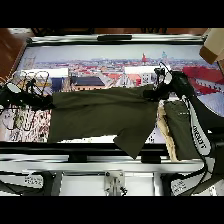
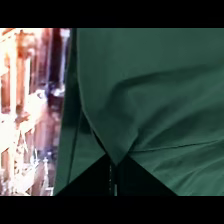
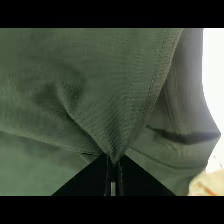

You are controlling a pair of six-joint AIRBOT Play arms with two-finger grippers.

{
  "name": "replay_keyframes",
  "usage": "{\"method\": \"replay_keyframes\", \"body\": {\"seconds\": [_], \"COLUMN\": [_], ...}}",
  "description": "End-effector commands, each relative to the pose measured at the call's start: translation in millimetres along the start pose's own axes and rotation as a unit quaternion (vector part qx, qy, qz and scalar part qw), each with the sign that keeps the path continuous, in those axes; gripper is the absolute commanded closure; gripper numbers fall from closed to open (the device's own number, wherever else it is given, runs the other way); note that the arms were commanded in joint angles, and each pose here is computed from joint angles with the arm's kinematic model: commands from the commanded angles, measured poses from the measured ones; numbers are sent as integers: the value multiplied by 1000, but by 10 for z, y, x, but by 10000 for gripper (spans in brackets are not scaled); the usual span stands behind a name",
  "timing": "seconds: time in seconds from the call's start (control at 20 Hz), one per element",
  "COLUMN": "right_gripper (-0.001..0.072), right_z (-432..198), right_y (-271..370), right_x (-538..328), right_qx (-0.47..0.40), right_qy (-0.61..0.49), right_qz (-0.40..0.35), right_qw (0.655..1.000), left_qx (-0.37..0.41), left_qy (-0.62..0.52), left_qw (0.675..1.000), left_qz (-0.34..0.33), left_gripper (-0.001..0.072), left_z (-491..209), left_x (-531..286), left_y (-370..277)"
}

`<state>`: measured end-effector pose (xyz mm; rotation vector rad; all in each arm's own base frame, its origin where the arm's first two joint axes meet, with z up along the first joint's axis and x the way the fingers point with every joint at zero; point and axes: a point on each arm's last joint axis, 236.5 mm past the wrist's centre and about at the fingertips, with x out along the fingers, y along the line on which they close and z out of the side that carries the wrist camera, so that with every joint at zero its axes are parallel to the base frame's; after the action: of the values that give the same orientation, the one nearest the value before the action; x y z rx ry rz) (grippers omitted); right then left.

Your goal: Fold the shirts.

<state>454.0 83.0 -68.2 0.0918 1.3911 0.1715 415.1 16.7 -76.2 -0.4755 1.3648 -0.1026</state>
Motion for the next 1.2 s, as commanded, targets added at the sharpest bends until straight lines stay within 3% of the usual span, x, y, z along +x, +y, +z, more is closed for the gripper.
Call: {"method": "replay_keyframes", "body": {"seconds": [0.0, 0.2, 0.25, 0.3, 0.35, 0.4, 0.7, 0.9, 1.15], "right_gripper": [647, 638, 565, 329, 203, 203, 203, 203, 203], "right_z": [-40, -28, -23, -37, -108, -205, -757, -1129, -1287], "right_y": [-64, -134, -95, -55, -15, 0, -157, -56, -37], "right_x": [11, 19, 21, 17, -9, -77, -888, -1097, -1162], "right_qx": [-4, 2, 6, 9, 9, 4, -69, -48, -39], "right_qy": [9, 7, 5, 8, 23, 43, 100, 90, 87], "right_qz": [-13, -28, -20, -11, -4, -2, -47, 0, 9], "right_qw": [1000, 1000, 1000, 1000, 1000, 999, 991, 995, 995], "left_qx": [-7, -27, -35, -37, -38, -36, -32, -81, -86], "left_qy": [16, 16, 20, 24, 33, 49, 120, 118, 131], "left_qw": [1000, 1000, 999, 999, 998, 998, 991, 989, 986], "left_qz": [1, -1, -10, -17, -24, -28, -51, -42, -54], "left_gripper": [676, 675, 635, 440, 205, 182, 184, 180, 178], "left_z": [-63, -58, -75, -86, -123, -191, -867, -1458, -1771], "left_x": [7, 13, 38, 51, 42, 4, -514, -521, -330], "left_y": [68, 123, 68, 26, -18, -37, 43, 365, 449]}}
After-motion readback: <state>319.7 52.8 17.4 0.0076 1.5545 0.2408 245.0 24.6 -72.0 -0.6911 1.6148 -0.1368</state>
